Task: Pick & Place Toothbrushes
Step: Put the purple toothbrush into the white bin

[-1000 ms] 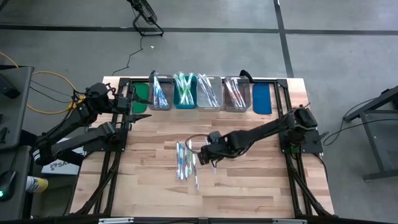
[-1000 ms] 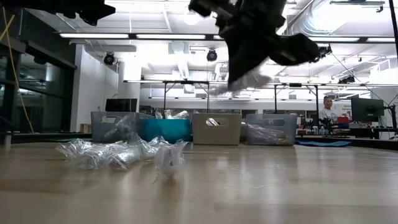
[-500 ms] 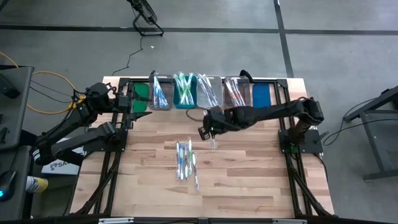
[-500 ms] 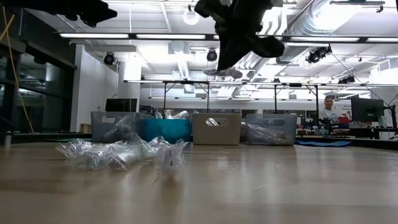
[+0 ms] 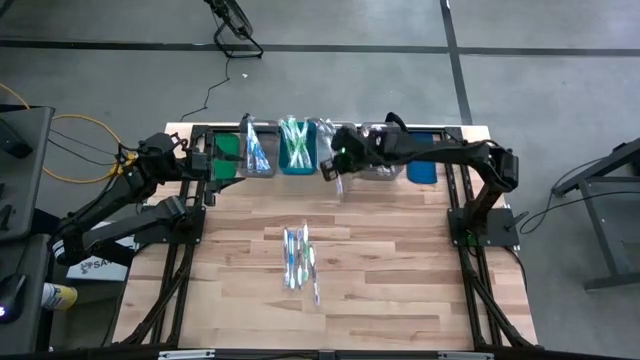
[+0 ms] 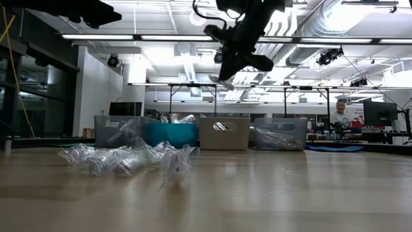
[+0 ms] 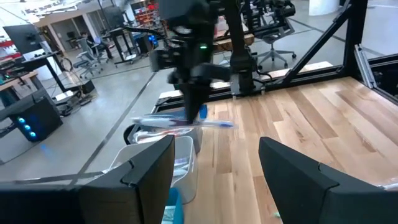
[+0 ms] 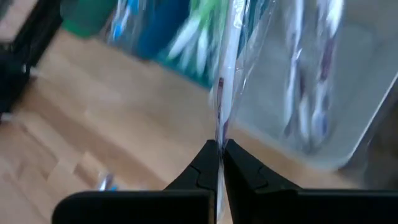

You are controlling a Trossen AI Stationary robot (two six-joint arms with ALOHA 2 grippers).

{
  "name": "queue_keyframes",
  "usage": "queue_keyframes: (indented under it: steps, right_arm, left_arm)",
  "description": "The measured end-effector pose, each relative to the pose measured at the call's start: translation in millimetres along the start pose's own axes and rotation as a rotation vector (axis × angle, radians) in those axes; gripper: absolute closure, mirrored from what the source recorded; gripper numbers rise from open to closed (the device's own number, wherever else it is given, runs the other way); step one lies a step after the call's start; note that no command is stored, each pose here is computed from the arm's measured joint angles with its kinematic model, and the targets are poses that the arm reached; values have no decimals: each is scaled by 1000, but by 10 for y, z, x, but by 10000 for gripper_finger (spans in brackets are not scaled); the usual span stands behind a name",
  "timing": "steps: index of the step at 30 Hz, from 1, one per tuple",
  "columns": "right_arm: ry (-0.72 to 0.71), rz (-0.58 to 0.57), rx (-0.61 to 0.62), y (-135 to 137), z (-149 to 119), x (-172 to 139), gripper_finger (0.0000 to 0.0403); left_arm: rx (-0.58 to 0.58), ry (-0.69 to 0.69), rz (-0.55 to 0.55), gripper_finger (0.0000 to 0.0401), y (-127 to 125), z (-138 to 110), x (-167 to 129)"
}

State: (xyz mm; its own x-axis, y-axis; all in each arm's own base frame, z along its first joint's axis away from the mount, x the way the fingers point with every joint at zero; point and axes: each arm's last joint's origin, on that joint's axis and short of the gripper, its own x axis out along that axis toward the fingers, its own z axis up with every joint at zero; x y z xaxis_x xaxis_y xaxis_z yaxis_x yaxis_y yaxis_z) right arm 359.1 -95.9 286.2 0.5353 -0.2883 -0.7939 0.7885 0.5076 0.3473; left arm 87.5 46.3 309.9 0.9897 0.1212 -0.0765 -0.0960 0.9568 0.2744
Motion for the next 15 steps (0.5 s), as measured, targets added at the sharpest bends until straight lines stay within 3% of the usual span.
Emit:
queue_keyframes:
  steps: [9,15]
  right_arm:
    - [-156,22,-61,-326,492,81,398]
    - [-192,-9,-111,-539,683,157,398]
  left_arm:
    - [14,1,2,173,1,0,0]
    - [14,1,2,173,1,0,0]
